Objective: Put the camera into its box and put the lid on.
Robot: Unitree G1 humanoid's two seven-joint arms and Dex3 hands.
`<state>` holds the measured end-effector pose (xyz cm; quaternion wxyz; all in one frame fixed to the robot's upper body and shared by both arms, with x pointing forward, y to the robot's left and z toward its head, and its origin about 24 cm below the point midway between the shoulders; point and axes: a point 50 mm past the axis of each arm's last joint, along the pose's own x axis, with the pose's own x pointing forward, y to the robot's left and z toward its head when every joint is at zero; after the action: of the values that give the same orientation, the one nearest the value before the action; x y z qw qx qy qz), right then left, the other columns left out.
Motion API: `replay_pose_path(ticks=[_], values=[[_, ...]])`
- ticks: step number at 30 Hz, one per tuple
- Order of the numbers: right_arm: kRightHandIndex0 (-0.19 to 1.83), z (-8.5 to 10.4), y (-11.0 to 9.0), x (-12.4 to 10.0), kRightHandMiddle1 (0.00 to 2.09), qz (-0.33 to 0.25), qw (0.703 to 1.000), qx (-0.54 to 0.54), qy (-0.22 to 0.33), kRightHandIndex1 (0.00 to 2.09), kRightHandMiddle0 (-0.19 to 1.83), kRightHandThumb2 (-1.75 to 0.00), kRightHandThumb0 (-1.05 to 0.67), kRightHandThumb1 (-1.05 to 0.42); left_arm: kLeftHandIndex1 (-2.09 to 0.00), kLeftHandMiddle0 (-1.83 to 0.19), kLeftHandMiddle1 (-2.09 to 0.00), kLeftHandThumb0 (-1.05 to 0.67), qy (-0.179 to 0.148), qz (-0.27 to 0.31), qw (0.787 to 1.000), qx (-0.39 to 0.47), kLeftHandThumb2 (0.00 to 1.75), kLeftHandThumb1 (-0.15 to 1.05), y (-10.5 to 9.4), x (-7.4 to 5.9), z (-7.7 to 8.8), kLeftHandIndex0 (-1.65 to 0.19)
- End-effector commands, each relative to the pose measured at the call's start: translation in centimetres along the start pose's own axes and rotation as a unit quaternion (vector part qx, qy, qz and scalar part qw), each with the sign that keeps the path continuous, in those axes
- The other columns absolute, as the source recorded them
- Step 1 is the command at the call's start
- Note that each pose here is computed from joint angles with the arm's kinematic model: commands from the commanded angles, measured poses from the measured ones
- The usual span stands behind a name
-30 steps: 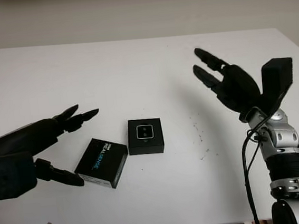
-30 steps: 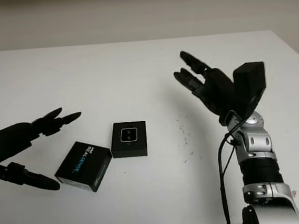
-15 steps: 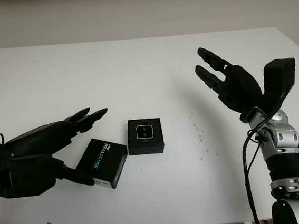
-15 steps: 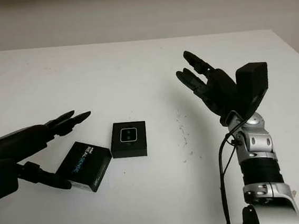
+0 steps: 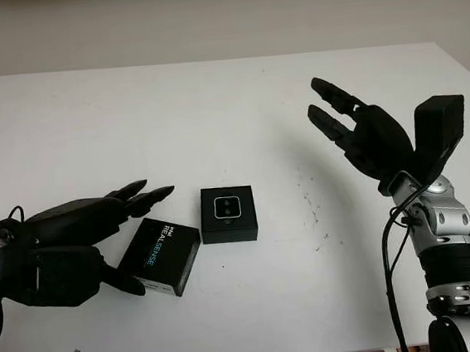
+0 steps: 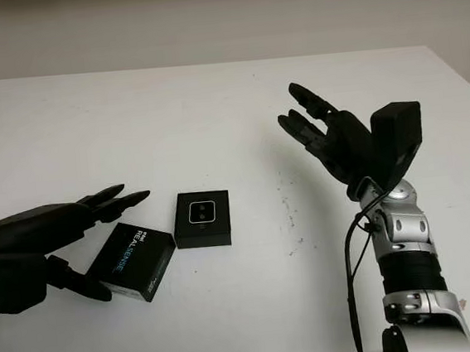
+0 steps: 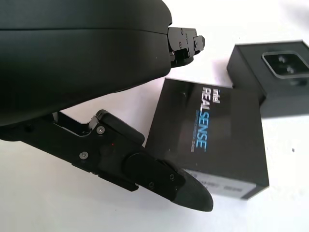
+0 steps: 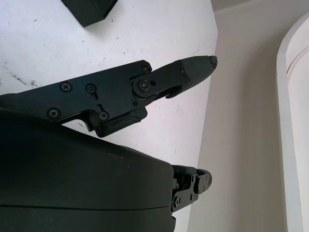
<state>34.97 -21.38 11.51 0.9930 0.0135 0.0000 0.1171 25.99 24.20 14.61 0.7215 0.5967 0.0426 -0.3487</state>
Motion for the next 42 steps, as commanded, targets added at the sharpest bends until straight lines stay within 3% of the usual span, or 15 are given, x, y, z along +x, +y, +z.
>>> replay_pose_path(ticks=[1, 7, 14, 15, 19, 21, 25, 27, 32, 33, 37, 42], values=[[0.08, 0.5, -0.2, -0.1, 0.15, -0.005, 1.0, -0.006, -0.006, 0.07, 0.09, -0.06, -0.6, -1.0, -0.07, 0.03, -0.06, -0.72, -0.001, -0.008, 1.0, 0.014, 0.06, 0.88, 0.3, 0.0, 0.2, 0.07], [0.09, 0.5, 0.0, -0.2, 0.16, -0.009, 1.0, -0.007, -0.001, 0.07, 0.1, -0.06, -0.6, -1.0, -0.09, -0.04, -0.08, -0.65, -0.022, -0.001, 1.0, -0.016, 0.05, 0.86, -0.7, 0.4, 0.3, -0.01], [0.11, 0.4, -0.1, -0.4, 0.17, -0.018, 1.0, -0.002, -0.005, 0.07, 0.1, -0.06, -0.59, -1.01, -0.24, -0.4, -0.2, -0.39, -0.069, 0.068, 0.993, -0.066, 0.06, 0.89, -1.9, 0.6, 0.2, -0.35], [0.1, 0.4, -0.1, -0.4, 0.17, -0.02, 1.0, -0.002, -0.005, 0.07, 0.1, -0.06, -0.59, -1.01, -0.29, -0.46, -0.25, -0.37, -0.073, 0.073, 0.992, -0.066, 0.07, 0.92, -2.1, 0.7, 0.2, -0.4], [0.12, 0.4, 0.0, -0.5, 0.17, -0.021, 1.0, -0.001, -0.005, 0.08, 0.11, -0.06, -0.59, -1.01, -0.93, -0.3, -1.0, -0.36, -0.076, 0.073, 0.993, -0.061, 0.06, 1.0, -2.4, 0.8, 0.2, -0.22], [0.12, 0.4, 0.0, -0.5, 0.17, -0.021, 1.0, -0.001, -0.005, 0.08, 0.11, -0.06, -0.59, -1.02, -1.14, -0.32, -1.2, -0.33, -0.074, 0.075, 0.993, -0.063, 0.06, 1.03, -2.5, 0.8, 0.2, -0.23], [0.12, 0.4, 0.1, -0.4, 0.19, -0.021, 1.0, -0.002, -0.003, 0.08, 0.13, -0.05, -0.6, -1.02, -1.32, -0.31, -1.41, -0.27, -0.064, 0.087, 0.993, -0.048, 0.05, 1.03, -2.6, 0.5, 0.1, -0.26], [0.13, 0.3, 0.1, -0.3, 0.2, -0.021, 1.0, -0.001, -0.001, 0.08, 0.14, -0.05, -0.6, -1.01, -1.36, -0.3, -1.46, -0.27, -0.053, 0.091, 0.994, -0.031, 0.05, 1.03, -2.6, 0.4, 0.2, -0.25], [0.12, 0.1, 0.3, -0.3, 0.21, -0.013, 1.0, -0.003, -0.002, 0.07, 0.13, -0.06, -0.6, -1.02, -1.4, -0.26, -1.85, -0.25, -0.009, 0.109, 0.993, -0.033, 0.05, 1.01, -2.4, -0.2, 0.3, -0.25], [0.12, 0.1, 0.3, -0.3, 0.22, -0.012, 1.0, -0.002, -0.002, 0.07, 0.13, -0.06, -0.6, -1.02, -1.39, -0.25, -1.87, -0.26, 0.008, 0.111, 0.993, -0.038, 0.05, 1.01, -2.2, -0.3, 0.4, -0.25], [0.11, 0.0, 0.5, -0.3, 0.24, -0.013, 1.0, 0.002, 0.003, 0.07, 0.13, -0.05, -0.61, -1.02, -1.34, -0.27, -1.59, -0.24, 0.085, 0.131, 0.983, -0.099, 0.05, 0.99, -1.2, -1.2, 0.7, -0.26], [0.11, -0.2, 0.7, -0.4, 0.24, -0.016, 1.0, 0.001, 0.006, 0.06, 0.11, -0.05, -0.6, -1.01, -1.35, -0.33, -1.79, -0.26, 0.123, 0.157, 0.965, -0.173, 0.06, 1.0, 0.5, -2.0, 1.0, -0.26]])
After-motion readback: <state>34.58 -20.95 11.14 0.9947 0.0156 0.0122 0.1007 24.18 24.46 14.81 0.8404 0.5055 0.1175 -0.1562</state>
